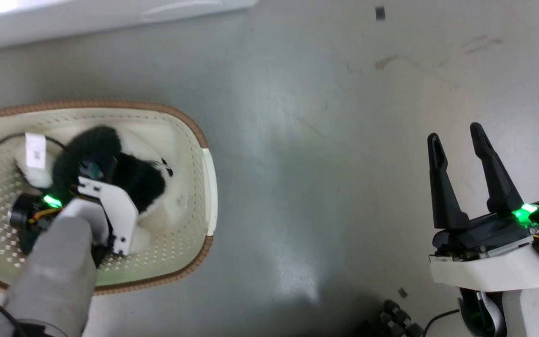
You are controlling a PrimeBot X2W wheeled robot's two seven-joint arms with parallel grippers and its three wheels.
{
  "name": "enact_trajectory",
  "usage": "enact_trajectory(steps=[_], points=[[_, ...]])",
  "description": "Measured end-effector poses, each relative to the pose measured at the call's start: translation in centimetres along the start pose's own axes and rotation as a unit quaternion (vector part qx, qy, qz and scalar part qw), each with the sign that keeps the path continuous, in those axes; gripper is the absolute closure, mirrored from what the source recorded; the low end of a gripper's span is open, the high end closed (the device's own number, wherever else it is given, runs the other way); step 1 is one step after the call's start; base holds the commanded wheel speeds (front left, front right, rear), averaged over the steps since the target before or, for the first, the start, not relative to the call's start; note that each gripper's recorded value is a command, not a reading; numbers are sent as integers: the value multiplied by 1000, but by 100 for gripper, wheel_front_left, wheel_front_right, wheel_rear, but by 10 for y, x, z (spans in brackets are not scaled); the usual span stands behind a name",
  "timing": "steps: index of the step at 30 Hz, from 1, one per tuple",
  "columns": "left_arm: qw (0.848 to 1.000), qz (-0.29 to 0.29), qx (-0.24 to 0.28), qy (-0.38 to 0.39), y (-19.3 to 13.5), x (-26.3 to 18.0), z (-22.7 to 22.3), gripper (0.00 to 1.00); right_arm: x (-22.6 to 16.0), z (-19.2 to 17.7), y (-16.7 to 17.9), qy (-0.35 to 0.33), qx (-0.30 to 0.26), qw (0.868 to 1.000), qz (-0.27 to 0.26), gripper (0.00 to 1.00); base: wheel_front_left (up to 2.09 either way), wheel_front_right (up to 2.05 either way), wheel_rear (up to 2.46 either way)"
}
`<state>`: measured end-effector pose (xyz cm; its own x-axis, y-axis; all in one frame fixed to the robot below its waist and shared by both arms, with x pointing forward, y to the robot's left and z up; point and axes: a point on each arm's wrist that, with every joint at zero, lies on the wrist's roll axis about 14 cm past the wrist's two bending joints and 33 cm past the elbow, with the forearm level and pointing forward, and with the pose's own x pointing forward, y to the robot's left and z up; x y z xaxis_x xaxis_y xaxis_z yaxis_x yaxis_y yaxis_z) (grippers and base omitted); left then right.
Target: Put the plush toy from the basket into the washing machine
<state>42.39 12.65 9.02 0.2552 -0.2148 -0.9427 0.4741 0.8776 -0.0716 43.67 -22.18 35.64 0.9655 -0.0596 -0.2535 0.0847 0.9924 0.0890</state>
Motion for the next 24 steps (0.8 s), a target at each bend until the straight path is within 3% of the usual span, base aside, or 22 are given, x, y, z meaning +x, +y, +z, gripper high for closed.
enact_trajectory(steps=[11, 24], points=[[994, 17, -37, -105, -11, -63, 26, 100, -19, 47, 9, -55, -12, 998, 12, 0, 0, 0, 0], [968, 37, -82, -235, -18, -143, 58, 100, -45, 95, 27, -120, -16, 992, 39, 0, 0, 0, 0]])
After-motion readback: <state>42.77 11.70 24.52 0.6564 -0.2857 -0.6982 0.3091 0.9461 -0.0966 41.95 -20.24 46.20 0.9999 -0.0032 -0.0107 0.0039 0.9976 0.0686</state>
